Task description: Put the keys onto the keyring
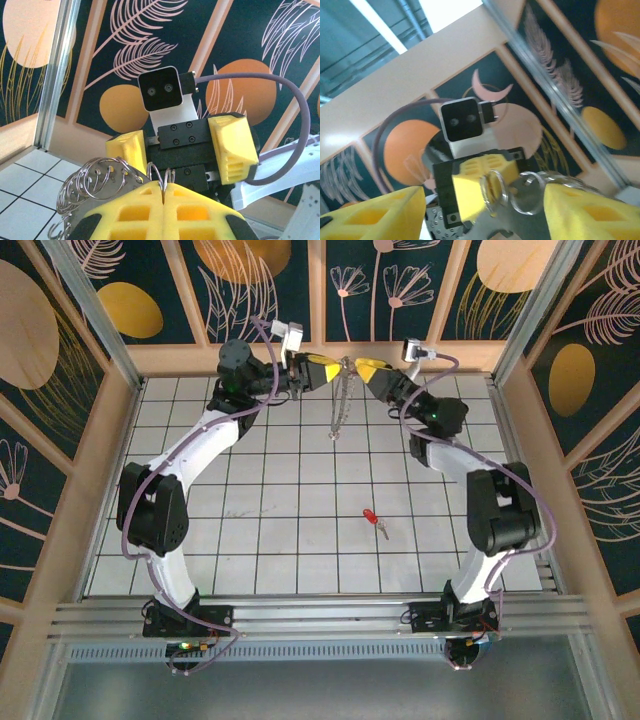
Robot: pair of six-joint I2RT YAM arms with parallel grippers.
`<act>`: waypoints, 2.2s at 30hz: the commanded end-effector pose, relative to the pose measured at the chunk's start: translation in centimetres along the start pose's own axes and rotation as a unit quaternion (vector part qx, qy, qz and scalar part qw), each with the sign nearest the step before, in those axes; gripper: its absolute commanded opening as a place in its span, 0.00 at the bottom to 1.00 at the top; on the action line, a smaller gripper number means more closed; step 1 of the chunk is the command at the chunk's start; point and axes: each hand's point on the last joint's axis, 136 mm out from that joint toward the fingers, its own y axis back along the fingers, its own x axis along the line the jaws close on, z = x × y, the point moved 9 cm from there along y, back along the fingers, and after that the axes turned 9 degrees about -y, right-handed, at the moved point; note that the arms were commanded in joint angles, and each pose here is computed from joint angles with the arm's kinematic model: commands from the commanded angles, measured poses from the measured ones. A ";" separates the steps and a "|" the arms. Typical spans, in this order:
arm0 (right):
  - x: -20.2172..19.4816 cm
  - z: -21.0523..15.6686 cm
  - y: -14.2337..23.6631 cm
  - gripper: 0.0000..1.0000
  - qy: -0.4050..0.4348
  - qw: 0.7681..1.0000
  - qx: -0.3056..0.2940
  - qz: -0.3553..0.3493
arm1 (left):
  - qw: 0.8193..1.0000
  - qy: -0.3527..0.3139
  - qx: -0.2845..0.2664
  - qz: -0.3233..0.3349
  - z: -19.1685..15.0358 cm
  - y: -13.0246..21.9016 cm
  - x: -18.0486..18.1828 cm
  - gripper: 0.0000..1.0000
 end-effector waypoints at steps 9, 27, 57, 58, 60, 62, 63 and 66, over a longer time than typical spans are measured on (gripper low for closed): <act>-0.7 -4.3 5.8 0.69 -0.015 0.952 0.051 -0.301 | 0.993 -0.097 -0.024 0.060 1.2 2.3 -3.5 0.00; -7.6 -17.8 14.3 0.50 -0.177 0.701 0.123 -0.680 | 0.991 -0.098 -0.034 0.080 0.3 3.6 -4.9 0.00; -5.5 -22.3 16.7 0.34 -0.241 0.610 0.150 -0.740 | 0.993 -0.096 -0.040 0.063 -1.0 3.2 -4.0 0.00; -5.6 -22.4 16.7 0.33 -0.242 0.610 0.151 -0.740 | 0.993 -0.094 -0.040 0.063 -1.1 3.2 -3.9 0.00; -5.7 -22.6 16.7 0.32 -0.244 0.611 0.154 -0.737 | 0.993 -0.093 -0.040 0.064 -1.2 3.2 -3.9 0.00; -5.8 -22.7 16.7 0.31 -0.245 0.611 0.156 -0.737 | 0.993 -0.091 -0.041 0.064 -1.2 3.2 -3.8 0.00; -5.8 -22.7 16.7 0.30 -0.245 0.611 0.156 -0.736 | 0.993 -0.091 -0.041 0.064 -1.2 3.2 -3.8 0.00; -5.9 -22.9 16.7 0.29 -0.245 0.612 0.159 -0.735 | 0.993 -0.091 -0.043 0.063 -1.1 3.2 -3.8 0.00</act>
